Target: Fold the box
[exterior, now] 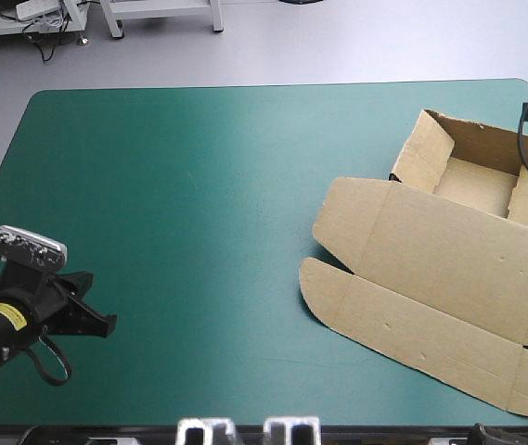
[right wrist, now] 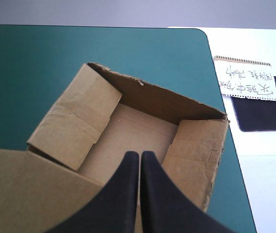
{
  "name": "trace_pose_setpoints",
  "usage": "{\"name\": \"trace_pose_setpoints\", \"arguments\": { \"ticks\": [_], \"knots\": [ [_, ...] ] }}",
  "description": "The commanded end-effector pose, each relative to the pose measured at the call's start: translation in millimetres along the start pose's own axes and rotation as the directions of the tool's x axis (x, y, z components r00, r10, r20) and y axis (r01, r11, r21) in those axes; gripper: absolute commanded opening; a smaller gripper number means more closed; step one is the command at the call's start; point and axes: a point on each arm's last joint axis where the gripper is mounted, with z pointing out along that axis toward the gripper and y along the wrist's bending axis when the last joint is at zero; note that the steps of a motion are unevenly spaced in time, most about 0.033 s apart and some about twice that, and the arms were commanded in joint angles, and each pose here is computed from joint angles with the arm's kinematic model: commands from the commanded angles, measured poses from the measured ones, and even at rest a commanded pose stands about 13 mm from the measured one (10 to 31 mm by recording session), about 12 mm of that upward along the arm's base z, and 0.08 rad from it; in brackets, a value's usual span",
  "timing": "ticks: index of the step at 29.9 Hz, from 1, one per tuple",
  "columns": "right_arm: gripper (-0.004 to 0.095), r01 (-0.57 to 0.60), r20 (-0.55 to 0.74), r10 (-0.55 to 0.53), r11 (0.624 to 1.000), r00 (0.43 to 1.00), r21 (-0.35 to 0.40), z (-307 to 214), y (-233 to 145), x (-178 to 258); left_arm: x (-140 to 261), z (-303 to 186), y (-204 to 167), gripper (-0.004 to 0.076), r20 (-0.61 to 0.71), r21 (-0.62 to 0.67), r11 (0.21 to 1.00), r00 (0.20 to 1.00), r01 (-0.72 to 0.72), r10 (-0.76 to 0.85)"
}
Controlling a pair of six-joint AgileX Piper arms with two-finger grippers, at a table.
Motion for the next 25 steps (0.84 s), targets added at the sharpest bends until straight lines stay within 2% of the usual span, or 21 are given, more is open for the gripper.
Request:
{"name": "trace_pose_setpoints", "arguments": {
  "ticks": [1, 7, 21, 25],
  "knots": [
    [-0.0002, 0.031, 0.015, -0.032, 0.999, 0.999, 0.011, -32, 11, 22, 12, 7, -3, -0.001, 0.056, 0.014, 1.0, 0.998, 0.018, -0.019],
    [-0.0002, 0.027, -0.1, -0.028, 1.0, 0.995, -0.004, -30, 21, 89, 45, 25, -12, -0.001, 0.033, 0.07, 0.996, 0.997, 0.063, -0.065],
    [-0.0004, 0.01, -0.123, -0.011, 1.0, 0.992, -0.012, -20, 43, 227, 74, 33, -17, -0.001, 0.017, 0.09, 0.993, 0.997, 0.07, -0.072],
    [-0.0004, 0.0, -0.11, -0.006, 0.998, 0.994, -0.055, -14, 50, 250, 76, 33, -17, -0.001, 0.025, 0.089, 0.994, 0.997, 0.069, -0.072]
  ]
}}
